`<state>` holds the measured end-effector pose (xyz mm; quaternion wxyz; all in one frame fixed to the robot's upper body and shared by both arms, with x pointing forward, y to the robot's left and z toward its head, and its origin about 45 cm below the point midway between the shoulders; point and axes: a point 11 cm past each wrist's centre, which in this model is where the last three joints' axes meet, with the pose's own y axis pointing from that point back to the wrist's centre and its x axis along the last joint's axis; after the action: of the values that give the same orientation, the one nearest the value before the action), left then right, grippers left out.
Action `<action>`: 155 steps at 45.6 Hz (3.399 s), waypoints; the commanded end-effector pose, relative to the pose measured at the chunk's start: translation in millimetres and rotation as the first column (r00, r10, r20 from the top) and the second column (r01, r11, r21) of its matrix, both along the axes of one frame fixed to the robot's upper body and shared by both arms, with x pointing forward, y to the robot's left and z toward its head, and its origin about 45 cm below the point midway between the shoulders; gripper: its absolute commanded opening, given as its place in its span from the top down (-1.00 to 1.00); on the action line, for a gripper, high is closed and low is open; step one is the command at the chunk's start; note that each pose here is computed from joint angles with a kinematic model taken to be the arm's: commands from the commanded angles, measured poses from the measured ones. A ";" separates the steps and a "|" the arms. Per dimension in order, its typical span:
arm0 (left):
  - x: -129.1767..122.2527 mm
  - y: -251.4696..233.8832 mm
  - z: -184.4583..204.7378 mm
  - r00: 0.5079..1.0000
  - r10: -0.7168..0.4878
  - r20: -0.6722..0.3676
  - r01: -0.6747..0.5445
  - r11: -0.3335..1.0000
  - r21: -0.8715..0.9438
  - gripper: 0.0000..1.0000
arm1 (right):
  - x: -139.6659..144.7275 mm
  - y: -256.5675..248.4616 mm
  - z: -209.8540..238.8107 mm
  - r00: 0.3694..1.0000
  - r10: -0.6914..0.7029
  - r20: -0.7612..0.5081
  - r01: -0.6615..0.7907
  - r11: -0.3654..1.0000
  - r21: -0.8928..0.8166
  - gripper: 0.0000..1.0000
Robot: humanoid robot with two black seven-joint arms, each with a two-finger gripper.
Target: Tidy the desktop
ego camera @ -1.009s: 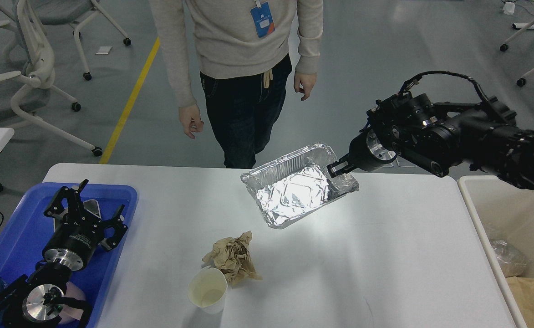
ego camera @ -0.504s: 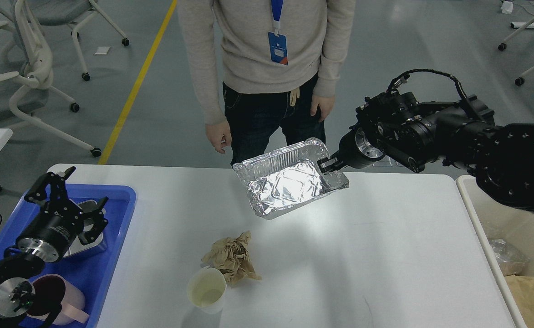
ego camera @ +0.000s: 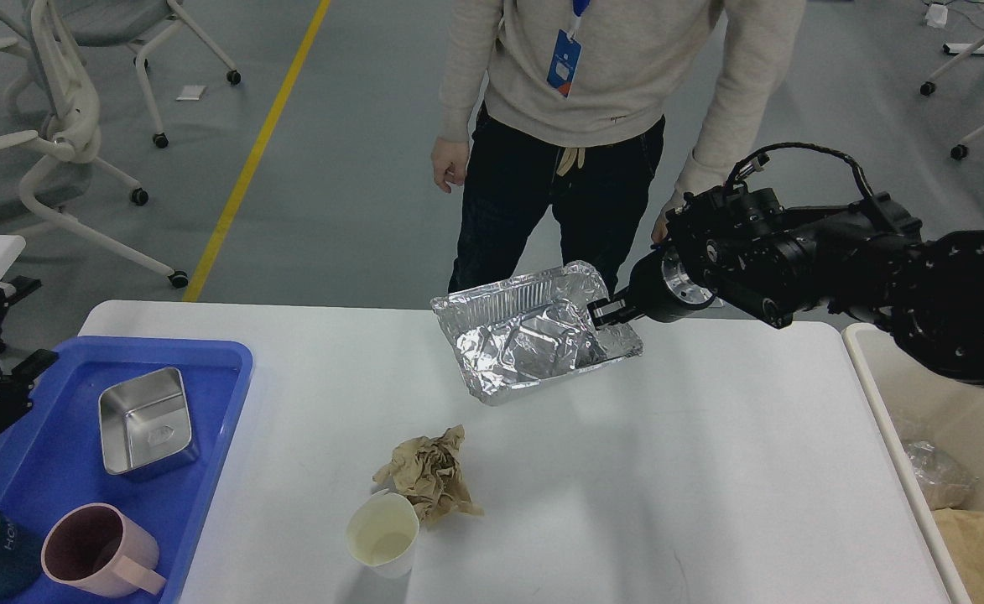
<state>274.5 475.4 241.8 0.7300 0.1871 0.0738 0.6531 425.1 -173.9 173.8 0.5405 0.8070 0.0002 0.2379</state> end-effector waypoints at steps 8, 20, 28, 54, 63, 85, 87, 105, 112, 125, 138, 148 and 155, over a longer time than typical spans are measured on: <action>-3.9 16.3 13.6 0.999 -0.031 -0.011 0.033 0.990 0.134 -0.93 | -20.6 -38.2 -9.3 0.999 -0.045 -0.017 0.044 0.999 -0.010 1.00; -4.1 13.4 14.5 0.999 -0.050 -0.010 0.050 0.991 0.124 -0.93 | -39.6 -59.7 -14.8 0.991 -0.134 -0.011 0.135 0.989 0.059 1.00; -19.0 18.1 12.6 0.994 -0.075 -0.081 0.087 0.982 0.165 -0.93 | -52.6 -58.8 -19.4 0.990 -0.141 -0.018 0.142 0.987 0.080 1.00; -64.1 9.4 47.9 0.925 -0.243 -0.291 0.347 0.852 0.392 -0.93 | -53.7 -57.8 -20.1 0.987 -0.159 -0.014 0.159 0.983 0.096 1.00; -62.9 -3.2 37.5 0.879 -0.336 -0.338 0.465 0.760 0.454 -0.93 | -52.9 -58.8 -19.2 0.987 -0.161 -0.010 0.161 0.982 0.097 1.00; -59.2 -58.3 -17.1 0.764 -0.507 -0.399 0.645 0.614 0.454 -0.93 | -54.2 -69.4 -20.7 0.985 -0.171 -0.009 0.172 0.982 0.078 1.00; -53.5 -65.0 -16.1 0.763 -0.525 -0.377 0.646 0.611 0.457 -0.93 | -53.6 -69.9 -19.9 0.985 -0.172 -0.008 0.173 0.982 0.078 1.00; -30.2 -149.9 -34.9 0.605 -0.749 -0.271 0.777 0.480 0.409 -0.93 | -53.8 -66.4 -21.2 0.986 -0.166 -0.001 0.165 0.983 0.084 1.00; -47.6 -164.9 -64.3 0.527 -0.776 -0.348 0.835 0.395 0.383 -0.93 | -54.3 -63.0 -22.4 0.987 -0.158 -0.002 0.158 0.984 0.084 1.00; -49.1 -193.1 -100.9 0.480 -0.774 -0.412 0.871 0.364 0.330 -0.93 | -55.2 -67.7 -23.8 0.986 -0.167 0.000 0.167 0.982 0.088 1.00; -49.2 -233.3 -123.3 0.398 -0.828 -0.395 0.909 0.297 0.293 -0.92 | -56.7 -70.0 -25.9 0.985 -0.171 0.000 0.171 0.981 0.090 1.00; -53.6 -236.5 -134.0 0.365 -0.829 -0.424 0.920 0.250 0.302 -0.82 | -56.7 -73.6 -26.4 0.984 -0.180 0.006 0.179 0.980 0.091 1.00; -58.6 -238.4 -140.2 0.338 -0.832 -0.441 0.926 0.211 0.312 -0.47 | -56.9 -72.1 -26.7 0.984 -0.179 0.006 0.177 0.980 0.095 1.00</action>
<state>220.0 238.0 106.7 0.8822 0.4334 -0.1506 0.1057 368.1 -247.0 147.2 0.5220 0.8261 -0.0870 0.1935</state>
